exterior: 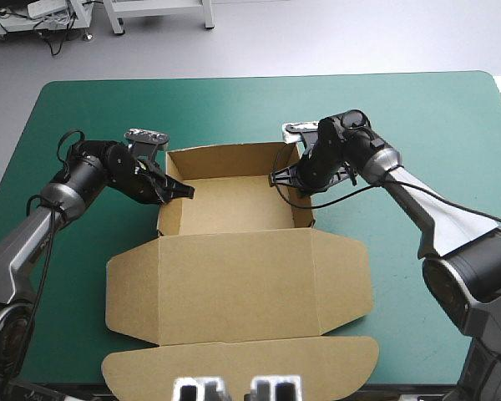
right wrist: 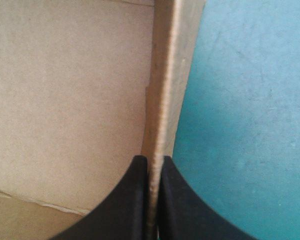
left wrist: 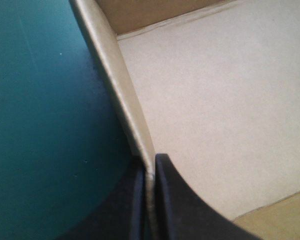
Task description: Fold the box
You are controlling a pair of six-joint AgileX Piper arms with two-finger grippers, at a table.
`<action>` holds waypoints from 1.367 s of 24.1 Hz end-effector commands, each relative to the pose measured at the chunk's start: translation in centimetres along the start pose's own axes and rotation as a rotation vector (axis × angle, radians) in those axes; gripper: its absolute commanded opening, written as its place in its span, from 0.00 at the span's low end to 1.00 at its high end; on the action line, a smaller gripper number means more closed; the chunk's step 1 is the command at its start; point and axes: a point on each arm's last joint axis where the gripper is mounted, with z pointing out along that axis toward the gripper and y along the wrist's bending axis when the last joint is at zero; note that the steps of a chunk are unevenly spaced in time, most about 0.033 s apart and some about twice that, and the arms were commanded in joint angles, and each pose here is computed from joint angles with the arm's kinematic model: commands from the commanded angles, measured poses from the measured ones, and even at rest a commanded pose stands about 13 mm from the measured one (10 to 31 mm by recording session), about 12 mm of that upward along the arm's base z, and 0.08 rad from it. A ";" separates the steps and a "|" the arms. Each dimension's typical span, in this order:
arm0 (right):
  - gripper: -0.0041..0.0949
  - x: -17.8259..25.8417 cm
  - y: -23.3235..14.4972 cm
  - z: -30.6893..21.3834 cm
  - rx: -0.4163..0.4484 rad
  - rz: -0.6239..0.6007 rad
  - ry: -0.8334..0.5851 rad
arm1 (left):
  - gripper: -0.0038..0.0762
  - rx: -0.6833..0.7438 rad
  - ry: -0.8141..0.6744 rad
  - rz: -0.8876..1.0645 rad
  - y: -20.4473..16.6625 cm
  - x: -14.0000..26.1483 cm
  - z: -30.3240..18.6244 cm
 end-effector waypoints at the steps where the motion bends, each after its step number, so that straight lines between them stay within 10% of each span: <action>1: 0.10 -0.5 0.4 -0.2 -0.014 -0.051 -0.051 | 0.05 0.041 -0.013 0.047 -0.9 -0.2 -0.2; 7: 0.42 -0.3 -0.3 -0.9 0.079 -0.109 0.004 | 0.19 0.067 -0.002 0.065 -1.1 -0.1 -0.2; 13: 0.50 -2.2 -0.1 -4.2 0.126 -0.122 -0.102 | 0.64 0.062 -0.016 0.078 -1.0 -0.2 -0.2; 33: 0.50 -4.3 1.1 -11.8 0.086 -0.065 -0.298 | 0.63 -0.015 -0.178 0.201 -2.1 -5.7 -11.4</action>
